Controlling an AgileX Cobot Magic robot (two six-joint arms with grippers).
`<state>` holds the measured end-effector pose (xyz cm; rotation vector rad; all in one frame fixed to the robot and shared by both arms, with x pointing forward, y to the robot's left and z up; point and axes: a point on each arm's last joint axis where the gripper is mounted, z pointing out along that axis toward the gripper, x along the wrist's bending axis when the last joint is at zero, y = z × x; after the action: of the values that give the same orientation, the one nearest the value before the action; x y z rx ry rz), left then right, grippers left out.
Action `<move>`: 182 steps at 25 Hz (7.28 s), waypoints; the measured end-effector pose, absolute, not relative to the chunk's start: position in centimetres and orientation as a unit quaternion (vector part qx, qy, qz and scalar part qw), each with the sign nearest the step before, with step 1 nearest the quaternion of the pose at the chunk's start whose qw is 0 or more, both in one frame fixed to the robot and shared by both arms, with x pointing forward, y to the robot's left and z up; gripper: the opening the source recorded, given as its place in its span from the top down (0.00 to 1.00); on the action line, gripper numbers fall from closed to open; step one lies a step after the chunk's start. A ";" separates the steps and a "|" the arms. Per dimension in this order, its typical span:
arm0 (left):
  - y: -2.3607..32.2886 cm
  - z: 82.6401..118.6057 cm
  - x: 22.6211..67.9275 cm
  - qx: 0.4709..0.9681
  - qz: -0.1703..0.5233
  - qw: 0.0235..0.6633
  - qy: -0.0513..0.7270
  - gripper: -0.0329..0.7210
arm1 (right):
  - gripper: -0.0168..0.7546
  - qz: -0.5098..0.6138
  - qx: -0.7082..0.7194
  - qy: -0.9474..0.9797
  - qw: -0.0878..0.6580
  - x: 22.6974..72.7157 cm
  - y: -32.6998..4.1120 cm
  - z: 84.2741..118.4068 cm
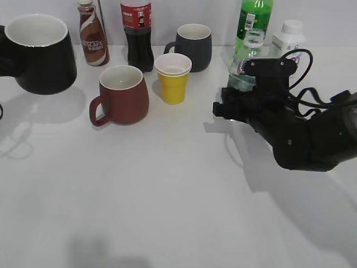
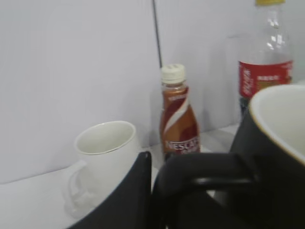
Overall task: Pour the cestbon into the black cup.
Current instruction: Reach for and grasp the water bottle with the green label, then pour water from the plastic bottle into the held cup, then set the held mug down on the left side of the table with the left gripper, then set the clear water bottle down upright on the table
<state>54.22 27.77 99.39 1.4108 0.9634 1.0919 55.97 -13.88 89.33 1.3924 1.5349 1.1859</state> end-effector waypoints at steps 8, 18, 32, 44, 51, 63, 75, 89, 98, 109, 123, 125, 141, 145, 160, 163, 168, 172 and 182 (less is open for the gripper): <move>25.5 100.2 53.3 0.642 0.440 0.536 0.326 0.89 | 0.42 0.459 0.493 0.653 0.348 54.7 -13.5 91.5; 18.3 100.3 50.5 0.699 0.325 0.558 0.308 0.89 | 0.42 0.468 0.164 0.766 0.408 53.4 -10.5 102.7; 14.5 99.9 48.5 0.713 0.250 0.570 0.324 0.89 | 0.42 0.333 -0.107 0.781 0.518 53.8 -9.6 104.2; 14.8 100.9 47.8 0.718 0.260 0.568 0.308 0.89 | 0.42 0.255 -0.202 0.760 0.563 54.0 -9.7 104.2; 14.8 100.7 47.8 0.725 0.259 0.559 0.308 0.89 | 0.42 0.237 -0.206 0.733 0.604 54.3 -9.9 105.0; 14.7 100.6 47.7 0.737 0.260 0.551 0.293 0.89 | 0.42 0.230 -0.222 0.705 0.633 54.4 -9.8 105.6; 14.9 100.2 47.7 0.746 0.259 0.536 0.299 0.89 | 0.42 0.223 -0.233 0.681 0.658 54.4 -9.8 106.1; 14.9 100.2 47.7 0.746 0.259 0.536 0.298 0.89 | 0.42 0.215 -0.242 0.660 0.678 54.4 -9.7 106.6; 14.8 100.4 47.6 0.741 0.260 0.545 0.293 0.89 | 0.42 0.236 -0.212 0.683 0.658 54.4 -9.8 106.3; 14.8 101.0 47.8 0.709 0.260 0.579 0.306 0.89 | 0.42 0.434 0.055 0.779 0.449 53.2 -10.0 102.8; 26.7 102.3 53.2 0.540 0.424 0.577 0.442 0.89 | 0.42 0.527 0.377 0.699 0.301 54.1 -13.4 103.9; 28.0 101.1 54.3 0.533 0.434 0.565 0.457 0.89 | 0.42 0.526 0.381 0.698 0.300 54.1 -13.5 103.9; 29.9 89.8 57.8 0.545 0.401 0.521 0.521 0.89 | 0.42 0.522 0.386 0.700 0.296 54.1 -13.5 103.8; 29.9 89.5 57.9 0.545 0.400 0.521 0.521 0.89 | 0.42 0.516 0.391 0.703 0.294 54.1 -13.6 103.6; 29.6 89.0 56.6 0.549 0.384 0.525 0.525 0.70 | 0.42 0.512 0.395 0.705 0.291 54.1 -13.6 103.5; 29.6 89.1 56.6 0.547 0.386 0.529 0.522 0.62 | 0.42 0.512 0.395 0.705 0.291 54.1 -13.6 103.5; 29.5 89.5 56.0 0.546 0.386 0.533 0.518 0.59 | 0.42 0.512 0.396 0.705 0.290 54.1 -13.6 103.5; 29.5 89.7 55.1 0.545 0.386 0.535 0.518 0.61 | 0.42 0.512 0.396 0.705 0.290 54.1 -13.6 103.5; 29.7 89.3 51.0 0.543 0.372 0.508 0.555 0.63 | 0.42 0.535 0.434 0.663 0.293 53.9 -15.8 101.8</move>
<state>50.98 29.70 89.33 1.3093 1.3387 0.8973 53.87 -15.75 101.78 1.1550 1.7671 1.4254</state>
